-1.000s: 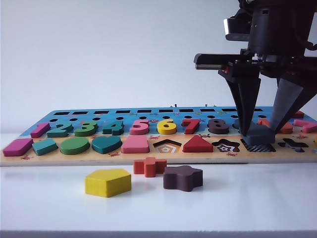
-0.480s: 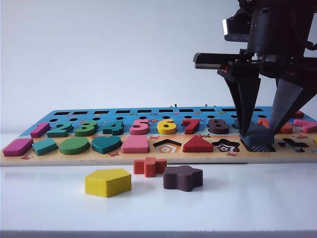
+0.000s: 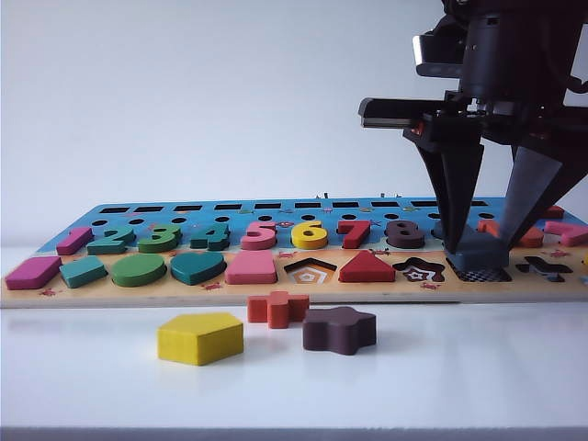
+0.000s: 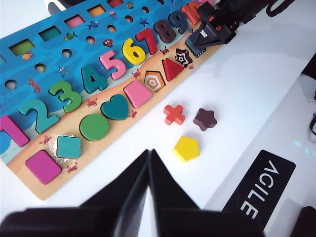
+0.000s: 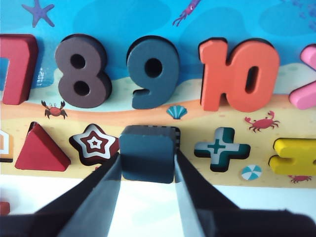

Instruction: Insert the cube into the slot.

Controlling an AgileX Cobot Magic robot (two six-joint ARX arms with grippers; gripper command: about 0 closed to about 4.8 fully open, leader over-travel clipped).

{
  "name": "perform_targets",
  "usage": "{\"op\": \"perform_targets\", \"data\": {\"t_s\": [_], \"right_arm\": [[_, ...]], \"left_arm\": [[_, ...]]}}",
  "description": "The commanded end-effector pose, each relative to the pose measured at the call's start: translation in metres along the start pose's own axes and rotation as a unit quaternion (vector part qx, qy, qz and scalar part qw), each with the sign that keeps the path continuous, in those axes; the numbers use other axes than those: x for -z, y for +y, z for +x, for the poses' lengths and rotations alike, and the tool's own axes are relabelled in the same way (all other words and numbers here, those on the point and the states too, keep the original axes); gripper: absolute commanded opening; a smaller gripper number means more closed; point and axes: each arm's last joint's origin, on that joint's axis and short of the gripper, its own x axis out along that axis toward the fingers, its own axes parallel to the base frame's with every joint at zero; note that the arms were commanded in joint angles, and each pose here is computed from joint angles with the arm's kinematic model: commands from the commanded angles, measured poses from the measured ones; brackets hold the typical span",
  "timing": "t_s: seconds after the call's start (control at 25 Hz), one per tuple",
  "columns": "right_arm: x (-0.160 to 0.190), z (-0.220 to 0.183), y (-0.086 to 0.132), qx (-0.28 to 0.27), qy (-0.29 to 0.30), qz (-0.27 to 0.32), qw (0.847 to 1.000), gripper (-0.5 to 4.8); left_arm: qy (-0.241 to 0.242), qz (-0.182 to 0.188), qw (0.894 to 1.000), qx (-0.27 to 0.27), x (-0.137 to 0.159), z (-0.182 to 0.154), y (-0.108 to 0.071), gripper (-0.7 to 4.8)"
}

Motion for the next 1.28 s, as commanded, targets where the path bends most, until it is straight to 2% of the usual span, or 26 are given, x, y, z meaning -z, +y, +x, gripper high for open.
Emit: {"op": "perform_targets", "data": {"t_s": [0.04,0.96,1.28], "right_arm": [[-0.0002,-0.0005,0.0004,-0.001,-0.002,-0.001,1.0,0.35],[-0.004,0.0031,-0.0052,0.001,0.009,0.012,1.0,0.25],[-0.0046,0.0058,-0.0032,-0.013,0.017,0.012,1.0,0.25]], "left_arm": [[-0.011,0.004,1.0,0.003,-0.0029,-0.0006,-0.0003,0.07],[-0.011,0.004,1.0,0.003,-0.0029,-0.0006,-0.0003,0.07],[-0.011,0.004,1.0,0.003,-0.0029,-0.0006,-0.0003,0.07]]}}
